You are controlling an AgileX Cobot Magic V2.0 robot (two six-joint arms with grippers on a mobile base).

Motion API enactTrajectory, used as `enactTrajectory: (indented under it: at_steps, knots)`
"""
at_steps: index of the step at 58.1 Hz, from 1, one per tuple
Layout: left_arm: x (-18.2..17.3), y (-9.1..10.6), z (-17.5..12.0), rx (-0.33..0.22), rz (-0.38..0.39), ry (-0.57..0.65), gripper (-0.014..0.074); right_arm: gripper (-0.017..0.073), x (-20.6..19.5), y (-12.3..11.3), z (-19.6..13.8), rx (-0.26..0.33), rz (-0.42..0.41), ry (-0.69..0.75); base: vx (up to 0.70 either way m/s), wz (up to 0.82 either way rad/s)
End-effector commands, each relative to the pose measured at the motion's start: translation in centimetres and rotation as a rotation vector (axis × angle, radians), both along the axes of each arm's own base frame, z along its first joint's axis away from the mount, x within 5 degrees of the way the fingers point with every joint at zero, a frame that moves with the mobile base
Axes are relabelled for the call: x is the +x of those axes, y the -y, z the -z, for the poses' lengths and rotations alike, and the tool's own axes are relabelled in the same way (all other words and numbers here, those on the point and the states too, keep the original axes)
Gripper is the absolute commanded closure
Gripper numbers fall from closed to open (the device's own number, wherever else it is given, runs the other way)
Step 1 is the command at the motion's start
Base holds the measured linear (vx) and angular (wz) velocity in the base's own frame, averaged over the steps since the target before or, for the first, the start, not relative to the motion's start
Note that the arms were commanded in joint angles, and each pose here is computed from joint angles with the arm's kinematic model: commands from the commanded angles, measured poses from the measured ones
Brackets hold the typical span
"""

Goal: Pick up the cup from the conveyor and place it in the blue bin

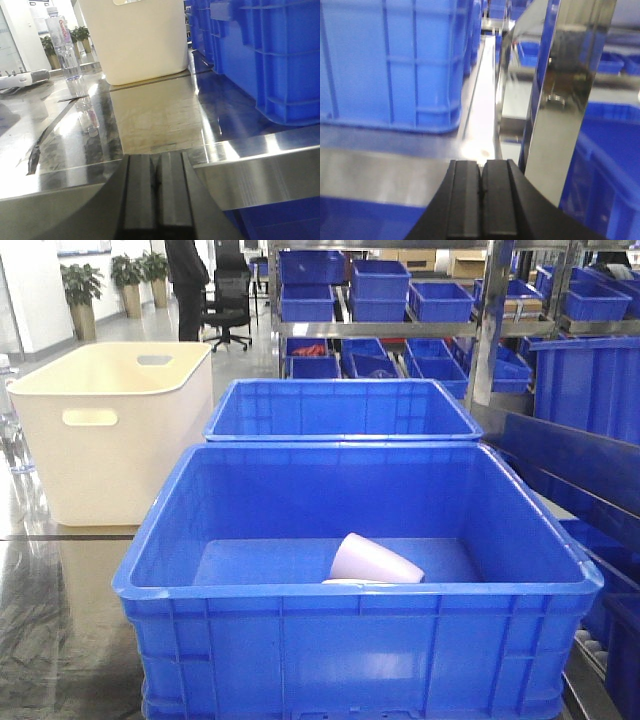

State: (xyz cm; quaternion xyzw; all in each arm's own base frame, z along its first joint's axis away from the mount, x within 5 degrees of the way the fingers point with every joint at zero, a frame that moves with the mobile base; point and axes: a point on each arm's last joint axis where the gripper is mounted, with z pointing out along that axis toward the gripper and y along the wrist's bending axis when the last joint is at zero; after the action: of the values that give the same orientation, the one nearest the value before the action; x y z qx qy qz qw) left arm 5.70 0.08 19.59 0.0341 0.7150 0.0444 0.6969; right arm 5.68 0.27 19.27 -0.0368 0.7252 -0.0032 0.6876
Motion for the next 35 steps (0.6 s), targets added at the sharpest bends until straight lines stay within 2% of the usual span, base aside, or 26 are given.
enactTrajectory:
  at_steps: [1, 35]
  knots:
    - [-0.03, -0.03, -0.42, -0.009, -0.004, 0.082, 0.0599, 0.0568, -0.01, 0.07, -0.16, -0.008, 0.01, 0.075, 0.0, 0.0]
    - [-0.03, -0.03, -0.41, -0.009, -0.004, 0.081, 0.0599, 0.0568, -0.01, 0.07, -0.05, -0.008, 0.01, 0.063, 0.0, 0.0]
